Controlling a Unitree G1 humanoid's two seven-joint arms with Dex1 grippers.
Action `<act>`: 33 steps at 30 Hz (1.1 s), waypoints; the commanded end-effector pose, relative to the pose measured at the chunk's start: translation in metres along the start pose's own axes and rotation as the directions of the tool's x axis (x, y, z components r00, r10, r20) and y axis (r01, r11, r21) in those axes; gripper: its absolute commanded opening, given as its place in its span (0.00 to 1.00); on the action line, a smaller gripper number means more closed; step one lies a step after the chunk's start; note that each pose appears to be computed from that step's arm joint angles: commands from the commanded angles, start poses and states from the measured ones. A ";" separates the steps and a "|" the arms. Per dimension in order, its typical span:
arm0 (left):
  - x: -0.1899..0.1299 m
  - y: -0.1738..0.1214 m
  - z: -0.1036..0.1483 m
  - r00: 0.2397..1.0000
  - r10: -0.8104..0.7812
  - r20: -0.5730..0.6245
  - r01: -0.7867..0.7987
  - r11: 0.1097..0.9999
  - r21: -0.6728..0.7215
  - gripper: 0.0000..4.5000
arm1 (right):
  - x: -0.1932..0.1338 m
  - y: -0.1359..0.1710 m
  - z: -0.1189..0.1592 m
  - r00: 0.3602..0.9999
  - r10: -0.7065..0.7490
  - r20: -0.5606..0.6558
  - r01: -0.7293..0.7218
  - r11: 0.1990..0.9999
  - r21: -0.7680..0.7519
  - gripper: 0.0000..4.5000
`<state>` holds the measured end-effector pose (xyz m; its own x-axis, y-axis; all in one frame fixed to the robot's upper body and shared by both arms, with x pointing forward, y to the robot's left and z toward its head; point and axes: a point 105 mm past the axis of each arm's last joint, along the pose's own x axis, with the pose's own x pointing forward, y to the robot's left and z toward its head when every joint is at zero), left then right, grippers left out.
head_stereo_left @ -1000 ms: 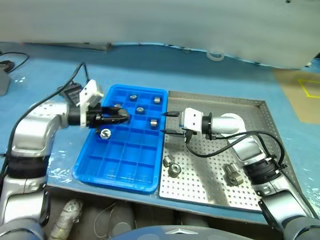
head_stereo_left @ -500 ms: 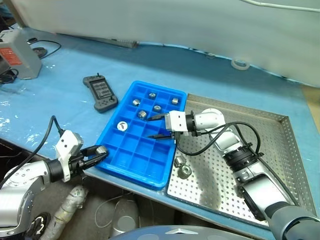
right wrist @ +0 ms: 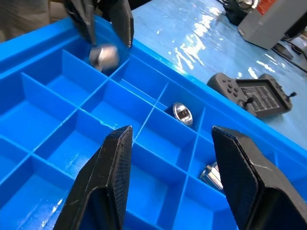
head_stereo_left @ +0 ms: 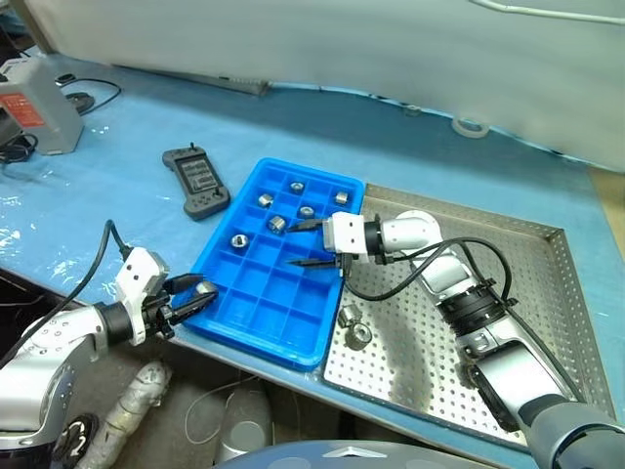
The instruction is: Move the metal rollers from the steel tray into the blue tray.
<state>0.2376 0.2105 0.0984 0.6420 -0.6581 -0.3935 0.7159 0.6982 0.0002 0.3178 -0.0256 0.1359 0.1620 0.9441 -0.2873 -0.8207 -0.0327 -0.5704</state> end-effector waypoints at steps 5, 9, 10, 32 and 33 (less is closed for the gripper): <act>0.001 0.013 -0.013 0.995 -0.049 -0.085 0.048 0.999 -0.016 0.72 | -0.013 -0.011 0.007 0.995 -0.104 0.007 0.104 0.994 -0.015 0.60; 0.014 0.017 0.017 0.994 -0.110 -0.011 0.111 0.992 0.067 0.72 | -0.031 -0.022 0.002 0.982 -0.188 -0.031 0.188 0.982 -0.010 0.60; 0.018 0.019 0.026 0.992 -0.124 0.004 0.124 0.988 0.095 0.72 | -0.037 -0.025 0.001 0.976 -0.214 -0.041 0.214 0.977 -0.009 0.60; 0.192 -0.094 0.139 0.571 -0.810 -0.138 0.765 0.463 0.448 0.72 | -0.179 0.019 -0.002 0.533 -0.755 -0.381 0.811 0.585 -0.024 0.60; 0.195 -0.104 0.143 0.527 -0.840 -0.125 0.790 0.430 0.437 0.72 | -0.181 0.025 -0.001 0.511 -0.763 -0.396 0.826 0.563 -0.021 0.60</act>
<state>0.3312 -0.0187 0.1398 -0.2395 -0.9041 -0.3538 0.9583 -0.2787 0.0633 0.2776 -0.1957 0.1571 0.9050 0.4179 -0.0799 -0.3883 0.7345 -0.5565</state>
